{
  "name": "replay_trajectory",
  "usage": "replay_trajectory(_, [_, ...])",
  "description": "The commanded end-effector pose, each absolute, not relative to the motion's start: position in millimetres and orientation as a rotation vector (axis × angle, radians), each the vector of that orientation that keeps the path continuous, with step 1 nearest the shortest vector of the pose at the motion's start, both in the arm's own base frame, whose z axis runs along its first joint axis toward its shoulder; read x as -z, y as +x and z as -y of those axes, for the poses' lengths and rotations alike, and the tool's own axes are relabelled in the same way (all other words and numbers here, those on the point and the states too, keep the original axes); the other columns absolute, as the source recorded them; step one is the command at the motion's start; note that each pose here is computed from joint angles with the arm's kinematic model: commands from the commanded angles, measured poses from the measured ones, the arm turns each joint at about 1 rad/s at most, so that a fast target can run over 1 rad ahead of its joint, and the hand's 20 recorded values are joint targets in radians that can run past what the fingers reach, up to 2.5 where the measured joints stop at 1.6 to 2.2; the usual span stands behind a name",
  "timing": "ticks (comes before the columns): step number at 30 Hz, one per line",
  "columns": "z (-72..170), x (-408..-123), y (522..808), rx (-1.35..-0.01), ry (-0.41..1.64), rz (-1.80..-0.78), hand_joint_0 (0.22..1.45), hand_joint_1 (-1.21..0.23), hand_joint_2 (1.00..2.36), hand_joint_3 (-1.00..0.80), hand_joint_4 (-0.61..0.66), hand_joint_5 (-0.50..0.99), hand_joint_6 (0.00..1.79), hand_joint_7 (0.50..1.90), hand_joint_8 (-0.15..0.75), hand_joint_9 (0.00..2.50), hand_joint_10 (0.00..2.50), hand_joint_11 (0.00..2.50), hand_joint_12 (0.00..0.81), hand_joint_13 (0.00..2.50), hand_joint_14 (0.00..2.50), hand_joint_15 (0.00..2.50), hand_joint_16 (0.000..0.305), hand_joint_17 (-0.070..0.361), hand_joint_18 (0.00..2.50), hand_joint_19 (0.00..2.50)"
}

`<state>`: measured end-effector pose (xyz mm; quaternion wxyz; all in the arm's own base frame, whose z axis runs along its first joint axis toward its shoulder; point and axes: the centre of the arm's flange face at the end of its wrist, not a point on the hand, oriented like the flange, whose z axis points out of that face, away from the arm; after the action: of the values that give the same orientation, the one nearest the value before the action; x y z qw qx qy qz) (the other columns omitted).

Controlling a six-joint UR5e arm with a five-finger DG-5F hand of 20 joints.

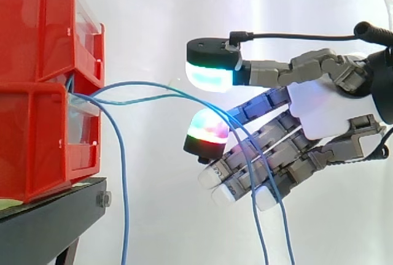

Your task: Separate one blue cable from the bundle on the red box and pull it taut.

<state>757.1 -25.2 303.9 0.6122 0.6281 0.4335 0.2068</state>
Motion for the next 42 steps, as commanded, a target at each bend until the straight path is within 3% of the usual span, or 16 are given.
replay_trajectory(1, [25.2,-303.8,757.1,-0.477,1.449,-1.000,0.44,-0.37,1.00,-0.50,0.25,-0.10,0.67,1.07,0.390,1.06,0.01,0.47,0.406,0.90,0.01,0.39,0.053,0.118,1.02,0.50])
replay_trajectory(4, [25.2,-303.8,757.1,-0.477,1.449,-1.000,0.51,-0.37,1.00,-0.50,0.21,-0.10,0.64,1.15,0.365,1.05,0.01,0.48,0.377,0.87,0.01,0.40,0.046,0.104,0.96,0.56])
replay_trajectory(8, [24.2,-304.8,756.6,-0.477,1.449,-1.002,0.60,-0.58,1.01,-0.35,0.22,-0.09,0.63,1.18,0.368,1.07,0.01,0.49,0.376,0.90,0.01,0.39,0.045,0.101,0.97,0.55])
replay_trajectory(16, [25.4,-303.5,756.2,-0.477,1.455,-1.000,0.61,-0.71,1.01,-0.22,0.25,-0.08,0.61,1.20,0.377,1.07,0.01,0.49,0.385,0.91,0.01,0.39,0.047,0.106,1.02,0.50])
replay_trajectory(32, [25.7,-303.2,755.2,-0.480,1.464,-0.998,0.63,-0.76,1.02,-0.20,0.25,-0.11,0.65,1.13,0.359,1.00,0.01,0.52,0.359,0.86,0.01,0.38,0.042,0.096,0.96,0.49])
replay_trajectory(38, [26.1,-304.6,753.8,-0.498,1.486,-0.978,0.61,-0.69,1.01,-0.20,0.26,-0.12,0.70,1.03,0.368,1.03,0.01,0.52,0.370,0.88,0.01,0.38,0.044,0.100,0.98,0.50])
replay_trajectory(42, [22.9,-303.3,750.7,-0.547,1.533,-0.973,0.60,-0.66,1.01,-0.25,0.25,-0.11,0.70,1.04,0.364,1.05,0.01,0.52,0.368,0.88,0.01,0.39,0.044,0.098,0.96,0.51])
